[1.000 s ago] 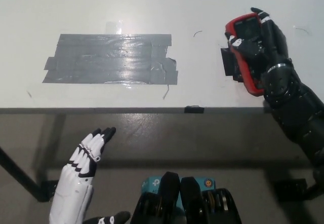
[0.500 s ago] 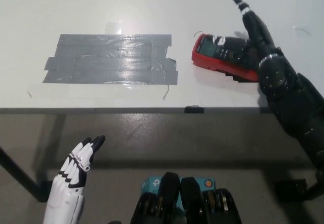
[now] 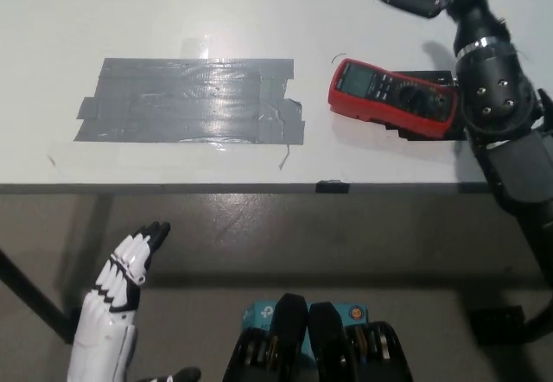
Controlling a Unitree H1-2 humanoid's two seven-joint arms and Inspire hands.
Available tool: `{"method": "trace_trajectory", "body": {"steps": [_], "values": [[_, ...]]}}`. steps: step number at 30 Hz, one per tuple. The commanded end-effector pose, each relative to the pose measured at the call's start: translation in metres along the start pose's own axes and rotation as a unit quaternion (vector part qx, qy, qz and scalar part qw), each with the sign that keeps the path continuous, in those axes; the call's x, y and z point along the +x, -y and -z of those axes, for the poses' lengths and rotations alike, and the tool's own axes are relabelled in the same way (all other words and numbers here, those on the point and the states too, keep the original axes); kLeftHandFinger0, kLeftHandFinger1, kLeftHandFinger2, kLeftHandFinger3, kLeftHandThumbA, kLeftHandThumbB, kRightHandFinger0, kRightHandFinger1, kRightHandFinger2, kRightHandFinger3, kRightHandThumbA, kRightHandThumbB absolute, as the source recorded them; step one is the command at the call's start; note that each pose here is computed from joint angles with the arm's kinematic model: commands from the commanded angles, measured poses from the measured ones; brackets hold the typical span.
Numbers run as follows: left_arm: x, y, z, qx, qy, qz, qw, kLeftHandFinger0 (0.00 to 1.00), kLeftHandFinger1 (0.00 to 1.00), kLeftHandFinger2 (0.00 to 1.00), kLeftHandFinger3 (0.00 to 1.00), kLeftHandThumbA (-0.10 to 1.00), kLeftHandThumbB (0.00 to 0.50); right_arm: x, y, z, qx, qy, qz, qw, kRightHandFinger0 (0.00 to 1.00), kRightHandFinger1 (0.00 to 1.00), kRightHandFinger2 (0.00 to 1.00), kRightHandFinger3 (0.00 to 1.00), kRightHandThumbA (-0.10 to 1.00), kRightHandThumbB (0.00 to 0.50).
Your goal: The robot first picks the multimeter with right hand and then unfolds the black stand on the back of it using left hand
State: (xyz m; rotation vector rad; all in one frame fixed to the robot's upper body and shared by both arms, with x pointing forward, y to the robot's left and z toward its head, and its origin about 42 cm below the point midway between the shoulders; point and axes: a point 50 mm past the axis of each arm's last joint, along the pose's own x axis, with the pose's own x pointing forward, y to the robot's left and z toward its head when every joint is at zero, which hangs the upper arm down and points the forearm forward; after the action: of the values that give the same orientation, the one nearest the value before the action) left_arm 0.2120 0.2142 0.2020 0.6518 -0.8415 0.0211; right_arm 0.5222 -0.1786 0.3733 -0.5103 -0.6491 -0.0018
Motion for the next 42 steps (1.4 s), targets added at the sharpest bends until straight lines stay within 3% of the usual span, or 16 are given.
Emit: {"method": "trace_trajectory", "body": {"steps": [1, 2, 3, 5, 6, 7, 9, 13, 19, 23, 28, 31, 34, 37, 42], "values": [[0.050, -0.016, 0.009, -0.035, 0.047, -0.041, 0.997, 1.00, 1.00, 1.00, 1.00, 1.00, 0.162, 0.003, 0.094, -0.131, 0.013, 0.186, 0.096, 0.978, 1.00, 1.00, 1.00, 1.00, 0.94, 0.444], [0.055, -0.016, 0.012, -0.053, 0.038, -0.043, 0.997, 1.00, 1.00, 1.00, 1.00, 1.00, 0.181, -0.008, 0.100, -0.142, 0.019, 0.206, 0.105, 0.973, 1.00, 1.00, 1.00, 1.00, 0.94, 0.443], [0.059, -0.016, 0.016, -0.083, 0.016, -0.044, 0.995, 1.00, 1.00, 1.00, 1.00, 1.00, 0.243, -0.024, 0.105, -0.153, 0.015, 0.230, 0.118, 0.966, 1.00, 1.00, 1.00, 1.00, 0.97, 0.434], [0.064, -0.016, 0.021, -0.113, -0.014, -0.038, 0.993, 1.00, 1.00, 1.00, 1.00, 1.00, 0.274, -0.048, 0.113, -0.164, -0.003, 0.259, 0.134, 0.956, 1.00, 1.00, 1.00, 1.00, 1.00, 0.430], [0.066, -0.017, 0.027, -0.128, -0.026, -0.032, 0.991, 1.00, 1.00, 1.00, 1.00, 1.00, 0.235, -0.063, 0.115, -0.168, 0.001, 0.268, 0.139, 0.953, 1.00, 1.00, 1.00, 1.00, 1.00, 0.445], [0.067, -0.018, 0.029, -0.133, -0.029, -0.030, 0.990, 1.00, 1.00, 1.00, 1.00, 1.00, 0.234, -0.068, 0.116, -0.170, 0.003, 0.270, 0.141, 0.953, 1.00, 1.00, 1.00, 1.00, 1.00, 0.445], [0.071, -0.020, 0.038, -0.141, -0.054, -0.026, 0.988, 1.00, 1.00, 1.00, 1.00, 1.00, 0.158, -0.096, 0.113, -0.174, 0.054, 0.287, 0.114, 0.949, 1.00, 1.00, 1.00, 1.00, 0.93, 0.418], [0.074, -0.019, 0.054, -0.146, -0.092, -0.019, 0.985, 1.00, 1.00, 1.00, 1.00, 1.00, 0.161, -0.138, 0.107, -0.170, 0.092, 0.288, 0.074, 0.950, 1.00, 1.00, 1.00, 1.00, 0.90, 0.372], [0.072, -0.013, 0.075, -0.156, -0.135, -0.011, 0.978, 1.00, 1.00, 1.00, 1.00, 1.00, 0.132, -0.176, 0.097, -0.162, 0.105, 0.267, 0.071, 0.955, 1.00, 1.00, 1.00, 1.00, 0.90, 0.318], [0.055, -0.005, 0.087, -0.153, -0.170, 0.005, 0.974, 1.00, 1.00, 1.00, 1.00, 1.00, 0.134, -0.197, 0.087, -0.139, 0.137, 0.217, 0.051, 0.965, 1.00, 1.00, 1.00, 1.00, 0.85, 0.302], [0.042, 0.000, 0.092, -0.168, -0.204, 0.011, 0.964, 1.00, 1.00, 1.00, 1.00, 1.00, 0.137, -0.223, 0.061, -0.109, 0.151, 0.135, 0.024, 0.979, 1.00, 1.00, 1.00, 1.00, 0.85, 0.323], [0.028, -0.001, 0.094, -0.172, -0.223, 0.013, 0.959, 1.00, 1.00, 1.00, 1.00, 1.00, 0.119, -0.236, 0.036, -0.079, 0.163, 0.079, 0.011, 0.983, 1.00, 1.00, 1.00, 1.00, 0.78, 0.291], [0.019, -0.004, 0.093, -0.178, -0.234, 0.016, 0.956, 1.00, 1.00, 1.00, 1.00, 1.00, 0.095, -0.250, 0.011, -0.044, 0.158, 0.011, 0.002, 0.987, 1.00, 1.00, 1.00, 1.00, 0.73, 0.302], [0.004, -0.005, 0.091, -0.186, -0.243, 0.021, 0.952, 1.00, 1.00, 1.00, 1.00, 1.00, 0.104, -0.277, -0.022, 0.002, 0.182, -0.095, -0.020, 0.978, 1.00, 1.00, 1.00, 1.00, 0.72, 0.302], [-0.005, -0.007, 0.090, -0.186, -0.249, 0.024, 0.950, 1.00, 1.00, 1.00, 1.00, 1.00, 0.090, -0.297, -0.045, 0.040, 0.201, -0.160, -0.061, 0.964, 1.00, 1.00, 1.00, 1.00, 0.71, 0.254]]}}
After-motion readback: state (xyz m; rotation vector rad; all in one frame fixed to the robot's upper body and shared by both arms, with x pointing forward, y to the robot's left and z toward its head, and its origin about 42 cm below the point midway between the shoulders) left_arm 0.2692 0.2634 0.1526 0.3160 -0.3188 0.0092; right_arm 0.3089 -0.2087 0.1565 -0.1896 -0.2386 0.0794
